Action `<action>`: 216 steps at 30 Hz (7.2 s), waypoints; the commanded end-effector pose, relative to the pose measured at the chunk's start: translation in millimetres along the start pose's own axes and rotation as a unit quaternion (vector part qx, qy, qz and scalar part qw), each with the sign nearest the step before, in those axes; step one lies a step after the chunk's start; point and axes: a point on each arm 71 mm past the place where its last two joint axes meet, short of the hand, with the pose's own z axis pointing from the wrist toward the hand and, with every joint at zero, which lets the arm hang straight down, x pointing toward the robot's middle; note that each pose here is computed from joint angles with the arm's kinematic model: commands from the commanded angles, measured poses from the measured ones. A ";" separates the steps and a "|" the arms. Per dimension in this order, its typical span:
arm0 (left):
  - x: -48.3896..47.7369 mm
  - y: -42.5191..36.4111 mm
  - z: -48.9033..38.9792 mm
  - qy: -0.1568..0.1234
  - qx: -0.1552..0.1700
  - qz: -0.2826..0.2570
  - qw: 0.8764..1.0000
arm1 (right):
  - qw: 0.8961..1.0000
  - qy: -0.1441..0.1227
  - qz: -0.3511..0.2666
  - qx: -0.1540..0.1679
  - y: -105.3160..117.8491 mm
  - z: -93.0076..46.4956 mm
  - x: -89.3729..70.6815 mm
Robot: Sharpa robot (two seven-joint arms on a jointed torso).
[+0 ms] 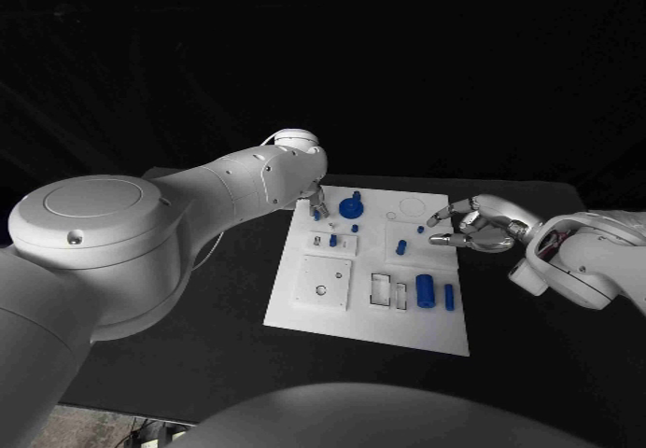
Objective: Assemble the parts on the task board
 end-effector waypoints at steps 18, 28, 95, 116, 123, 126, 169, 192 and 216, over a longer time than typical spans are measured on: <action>1.5 -1.1 0.5 0.005 0.003 -0.011 1.000 | 1.000 0.011 0.004 0.003 -0.4 0.0 1.7; 2.1 -0.3 1.0 0.002 0.001 -0.008 1.000 | 1.000 0.010 0.005 0.004 -1.2 0.1 1.1; 42.3 4.1 -38.8 0.030 0.016 -0.002 0.999 | 1.000 0.011 0.011 0.015 -12.9 -2.9 5.5; 47.3 3.8 -36.9 0.035 0.014 0.007 0.999 | 1.000 0.012 0.011 0.016 -13.4 -2.8 5.9; 48.7 3.3 -36.5 0.036 0.015 0.008 0.999 | 1.000 0.012 0.011 0.016 -13.4 -2.7 5.9; 49.1 2.8 -36.4 0.036 0.015 0.009 0.999 | 1.000 0.012 0.011 0.016 -13.2 -2.6 6.1; 43.8 5.0 -41.3 0.037 0.029 0.004 0.999 | 1.000 0.010 0.010 0.019 -14.7 -3.6 5.1; 37.9 -4.3 -50.8 0.040 0.002 0.060 0.997 | 1.000 0.012 0.010 0.018 -13.7 -0.6 6.5; 45.7 -5.3 -44.3 0.030 -0.009 0.068 0.997 | 1.000 0.011 0.011 0.018 -13.7 -2.0 6.3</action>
